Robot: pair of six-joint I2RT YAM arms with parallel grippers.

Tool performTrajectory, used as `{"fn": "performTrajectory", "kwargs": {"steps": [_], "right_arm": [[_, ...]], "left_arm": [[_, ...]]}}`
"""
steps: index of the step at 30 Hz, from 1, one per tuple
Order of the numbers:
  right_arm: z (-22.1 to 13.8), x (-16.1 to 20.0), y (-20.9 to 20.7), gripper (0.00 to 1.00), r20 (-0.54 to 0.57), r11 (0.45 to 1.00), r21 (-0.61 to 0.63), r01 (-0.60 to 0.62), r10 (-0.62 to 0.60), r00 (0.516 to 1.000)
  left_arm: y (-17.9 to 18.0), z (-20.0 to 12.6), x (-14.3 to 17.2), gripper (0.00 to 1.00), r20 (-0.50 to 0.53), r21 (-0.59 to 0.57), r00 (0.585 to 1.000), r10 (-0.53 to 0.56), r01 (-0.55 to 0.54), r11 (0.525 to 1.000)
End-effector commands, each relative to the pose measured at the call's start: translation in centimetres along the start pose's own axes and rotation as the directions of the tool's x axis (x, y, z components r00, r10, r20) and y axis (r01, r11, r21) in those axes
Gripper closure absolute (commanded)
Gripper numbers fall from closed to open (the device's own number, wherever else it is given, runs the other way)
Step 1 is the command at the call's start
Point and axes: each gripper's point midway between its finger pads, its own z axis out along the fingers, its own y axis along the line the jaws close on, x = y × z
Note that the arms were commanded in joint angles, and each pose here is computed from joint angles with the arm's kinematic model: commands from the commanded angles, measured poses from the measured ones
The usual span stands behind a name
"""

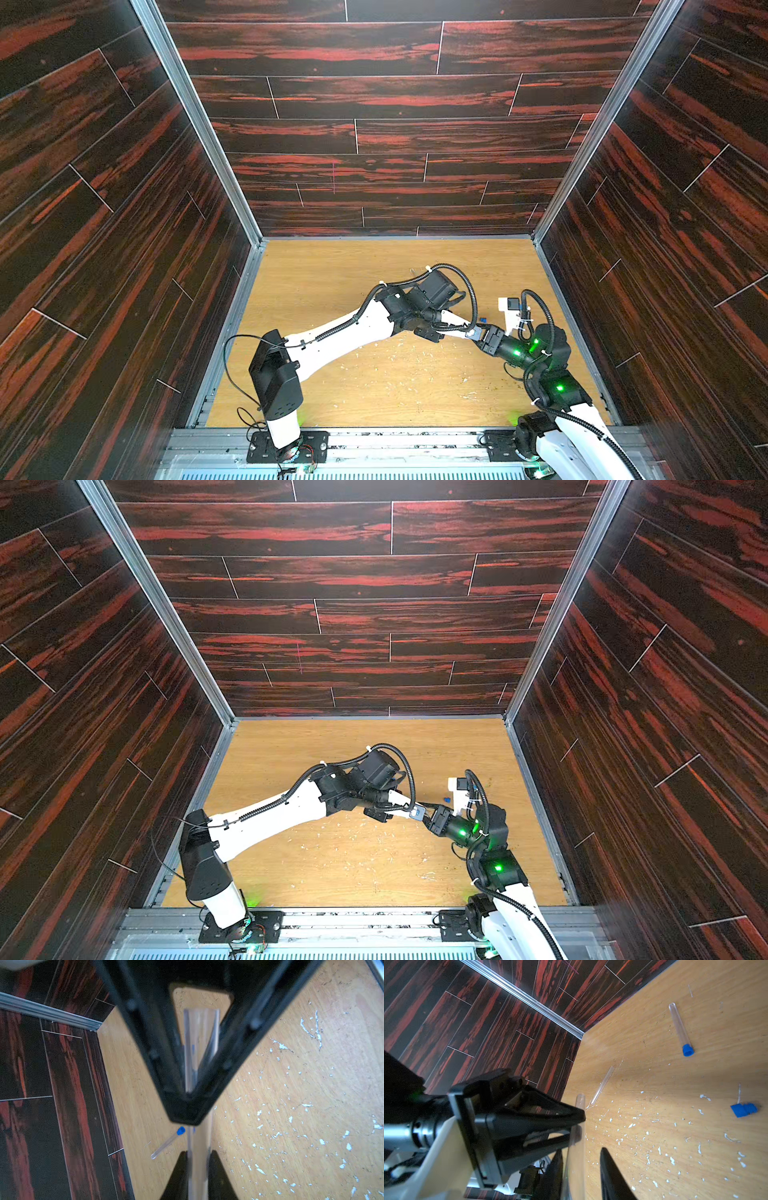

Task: Insert stoppers into test tubes
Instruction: Pick up the test tube at the center of the board.

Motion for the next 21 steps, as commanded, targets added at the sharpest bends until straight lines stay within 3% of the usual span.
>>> {"fn": "performTrajectory", "kwargs": {"steps": [1,14,16,21], "right_arm": [[0.11,0.38,-0.24,0.72,-0.006,1.000,-0.002,-0.004,0.004,1.000],[0.26,0.66,-0.36,0.87,-0.017,1.000,0.003,0.002,-0.001,1.000],[0.31,0.73,-0.41,0.86,-0.020,1.000,0.005,0.001,-0.001,1.000],[0.33,0.75,-0.58,0.73,-0.021,1.000,0.015,-0.001,0.002,1.000]], "left_arm": [[0.06,-0.16,-0.60,0.90,0.006,0.010,1.000,0.031,-0.031,0.999],[0.43,-0.27,-0.55,0.90,-0.011,-0.004,1.000,0.028,-0.028,1.000],[0.49,-0.25,-0.50,0.90,-0.016,-0.006,1.000,0.026,-0.026,1.000],[0.46,-0.23,-0.32,0.90,-0.024,-0.007,0.999,0.024,-0.024,1.000]]}}
